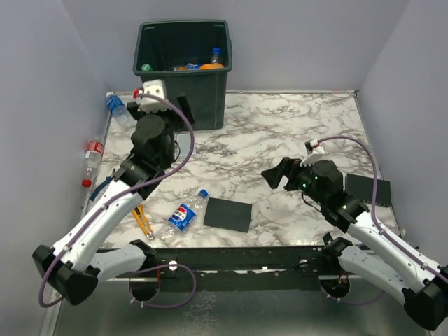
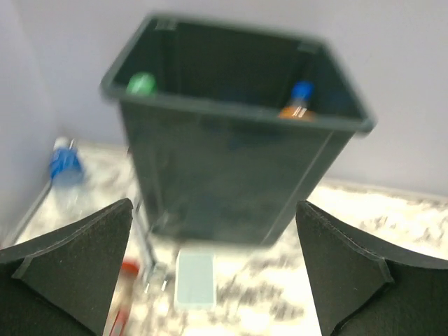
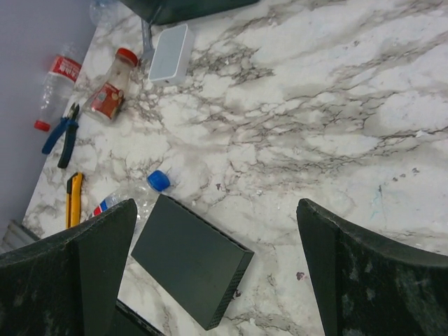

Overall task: Put the plastic bottles in the bin
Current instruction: Place the plastic bottle in the trash bin.

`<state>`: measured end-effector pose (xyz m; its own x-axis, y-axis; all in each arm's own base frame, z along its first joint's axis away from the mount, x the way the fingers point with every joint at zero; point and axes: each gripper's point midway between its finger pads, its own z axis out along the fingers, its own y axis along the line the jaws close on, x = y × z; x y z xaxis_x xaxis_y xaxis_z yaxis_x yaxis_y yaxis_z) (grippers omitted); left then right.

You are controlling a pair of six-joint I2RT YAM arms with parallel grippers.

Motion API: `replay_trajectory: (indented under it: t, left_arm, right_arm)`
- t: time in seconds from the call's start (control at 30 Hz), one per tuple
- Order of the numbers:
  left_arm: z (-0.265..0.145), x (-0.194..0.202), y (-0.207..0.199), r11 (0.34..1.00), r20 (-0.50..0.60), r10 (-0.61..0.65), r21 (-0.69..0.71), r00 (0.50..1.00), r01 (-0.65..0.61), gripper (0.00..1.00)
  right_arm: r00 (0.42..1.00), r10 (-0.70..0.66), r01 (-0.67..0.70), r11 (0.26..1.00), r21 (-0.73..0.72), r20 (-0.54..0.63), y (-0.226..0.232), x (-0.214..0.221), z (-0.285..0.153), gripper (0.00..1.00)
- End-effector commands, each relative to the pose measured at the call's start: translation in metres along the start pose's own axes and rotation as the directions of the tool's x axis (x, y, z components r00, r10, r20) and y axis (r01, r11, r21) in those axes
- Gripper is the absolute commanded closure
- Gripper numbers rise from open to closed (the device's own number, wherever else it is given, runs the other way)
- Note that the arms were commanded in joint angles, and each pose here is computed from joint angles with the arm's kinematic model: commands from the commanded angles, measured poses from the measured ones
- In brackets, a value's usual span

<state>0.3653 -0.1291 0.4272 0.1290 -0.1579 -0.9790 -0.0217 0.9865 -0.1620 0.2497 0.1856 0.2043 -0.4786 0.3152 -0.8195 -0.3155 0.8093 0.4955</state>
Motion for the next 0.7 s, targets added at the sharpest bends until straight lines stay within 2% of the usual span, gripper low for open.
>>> replay_trajectory:
  t: [0.0, 0.1, 0.17, 0.2, 0.27, 0.43, 0.67]
  left_arm:
    - [-0.049, 0.107, 0.061, 0.982, -0.289, 0.083, -0.139, 0.954, -0.128, 0.01]
    - [-0.062, 0.172, 0.083, 0.979, -0.442, 0.030, -0.166, 0.897, -0.115, 0.01]
    - [-0.060, 0.217, 0.104, 0.974, -0.547, -0.088, -0.223, 0.832, -0.043, 0.01]
    - [-0.057, 0.233, 0.123, 0.960, -0.578, -0.157, -0.279, 0.801, -0.013, 0.01]
    - [-0.054, 0.255, 0.134, 0.945, -0.618, -0.219, -0.326, 0.755, 0.007, 0.01]
    - [-0.027, 0.278, 0.158, 0.911, -0.629, -0.209, -0.404, 0.749, -0.085, 0.01]
    - [-0.004, 0.315, 0.196, 0.850, -0.671, -0.197, -0.480, 0.715, -0.216, 0.01]
  right_arm:
    - [0.992, 0.015, -0.029, 0.994, -0.106, -0.128, 0.015, 0.033, 0.010, 0.00]
    - [0.984, 0.037, -0.057, 0.992, -0.110, -0.175, 0.013, 0.049, 0.016, 0.01]
    - [0.982, 0.047, -0.069, 0.990, -0.120, -0.181, 0.014, 0.051, 0.019, 0.01]
    - [0.982, 0.052, -0.075, 0.989, -0.124, -0.183, 0.015, 0.051, 0.020, 0.01]
    - [0.981, 0.058, -0.081, 0.989, -0.123, -0.187, 0.017, 0.050, 0.019, 0.01]
    - [0.985, 0.055, -0.073, 0.991, -0.109, -0.162, 0.012, 0.048, 0.009, 0.01]
    - [0.989, 0.053, -0.065, 0.994, -0.082, -0.141, 0.006, 0.045, 0.001, 0.01]
